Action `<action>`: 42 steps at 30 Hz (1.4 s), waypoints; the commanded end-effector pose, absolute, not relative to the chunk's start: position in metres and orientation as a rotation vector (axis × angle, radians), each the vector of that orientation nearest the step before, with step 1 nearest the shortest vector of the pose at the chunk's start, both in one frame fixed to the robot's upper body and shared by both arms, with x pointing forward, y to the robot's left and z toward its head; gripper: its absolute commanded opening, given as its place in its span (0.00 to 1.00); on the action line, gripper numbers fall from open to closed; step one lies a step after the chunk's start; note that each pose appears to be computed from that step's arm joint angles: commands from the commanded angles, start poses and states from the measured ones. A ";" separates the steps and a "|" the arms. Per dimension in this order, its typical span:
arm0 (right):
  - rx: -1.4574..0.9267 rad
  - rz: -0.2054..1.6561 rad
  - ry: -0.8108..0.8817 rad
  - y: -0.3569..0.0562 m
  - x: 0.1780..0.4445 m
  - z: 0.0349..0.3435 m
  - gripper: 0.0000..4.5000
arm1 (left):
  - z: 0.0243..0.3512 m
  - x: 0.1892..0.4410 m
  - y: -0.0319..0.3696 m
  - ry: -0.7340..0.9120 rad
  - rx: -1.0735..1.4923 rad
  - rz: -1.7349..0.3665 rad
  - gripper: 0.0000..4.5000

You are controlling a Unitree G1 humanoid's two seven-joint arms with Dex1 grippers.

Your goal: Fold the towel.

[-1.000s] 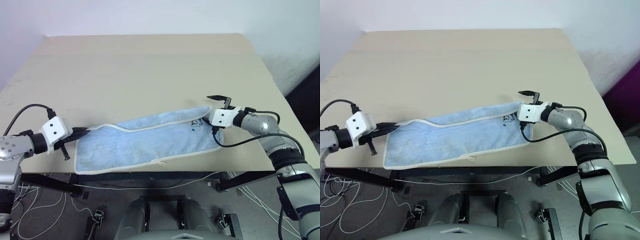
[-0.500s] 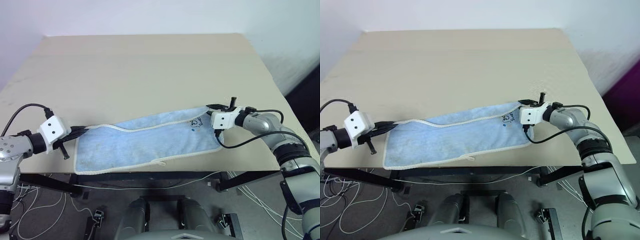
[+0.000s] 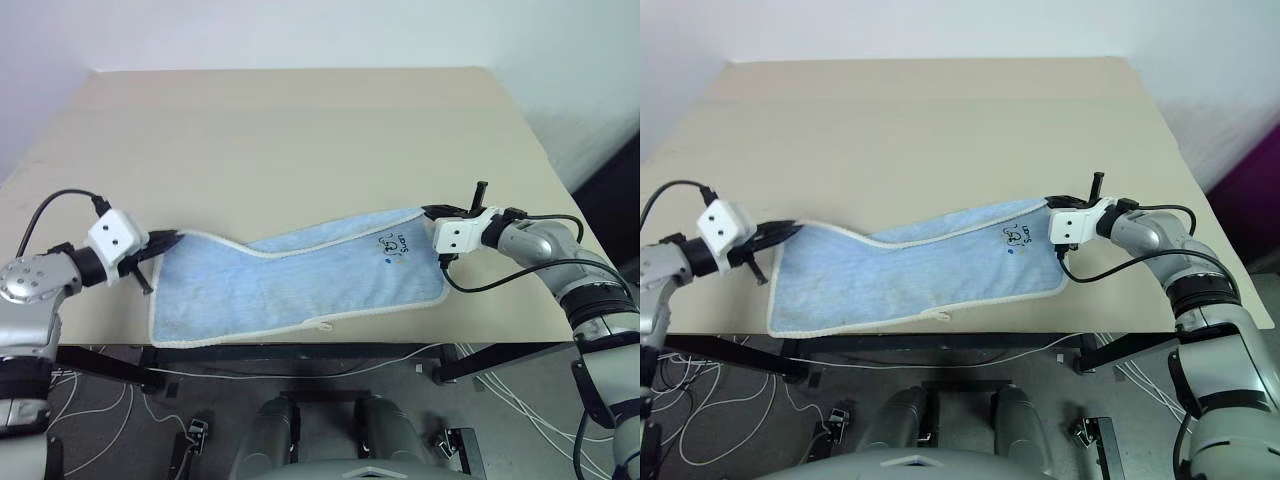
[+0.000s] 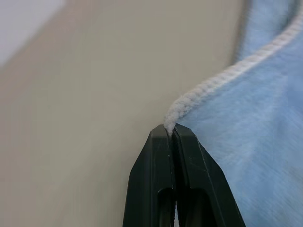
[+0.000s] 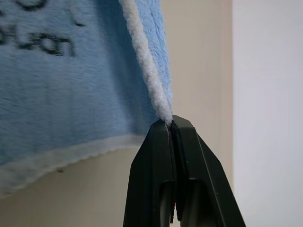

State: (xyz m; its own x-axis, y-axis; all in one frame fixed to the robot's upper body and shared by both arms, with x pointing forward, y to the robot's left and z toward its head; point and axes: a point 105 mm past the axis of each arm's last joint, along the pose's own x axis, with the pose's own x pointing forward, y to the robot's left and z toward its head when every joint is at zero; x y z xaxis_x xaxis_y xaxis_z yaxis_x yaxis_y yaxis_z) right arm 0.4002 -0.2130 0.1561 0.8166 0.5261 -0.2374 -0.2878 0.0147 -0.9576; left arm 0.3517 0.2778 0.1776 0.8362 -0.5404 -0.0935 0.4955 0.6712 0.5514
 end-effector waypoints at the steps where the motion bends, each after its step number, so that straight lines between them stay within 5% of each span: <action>1: -1.407 0.447 -0.273 -0.234 0.417 0.220 0.00 | 0.226 0.381 0.283 -0.224 0.576 -0.425 0.00; 7: -1.411 0.288 -0.327 -0.252 0.425 0.292 0.00 | 0.279 0.415 0.281 -0.335 0.580 -0.284 0.00; 13: -1.348 0.325 -0.402 -0.259 0.404 0.328 0.00 | 0.310 0.408 0.294 -0.401 0.554 -0.274 0.00; 18: -1.200 0.538 -0.373 -0.255 0.372 0.299 0.00 | 0.289 0.375 0.296 -0.377 0.476 -0.474 0.00; 24: -1.020 0.766 -0.103 -0.256 0.323 0.227 0.00 | 0.221 0.322 0.275 -0.133 0.423 -0.712 0.00; 31: -0.866 0.920 0.149 -0.255 0.284 0.187 0.00 | 0.175 0.265 0.269 0.137 0.328 -0.827 0.00; 38: -0.803 1.006 0.289 -0.255 0.269 0.172 0.00 | 0.167 0.240 0.277 0.252 0.303 -0.813 0.00; 42: -0.827 0.985 0.247 -0.252 0.284 0.176 0.00 | 0.168 0.251 0.285 0.233 0.335 -0.737 0.00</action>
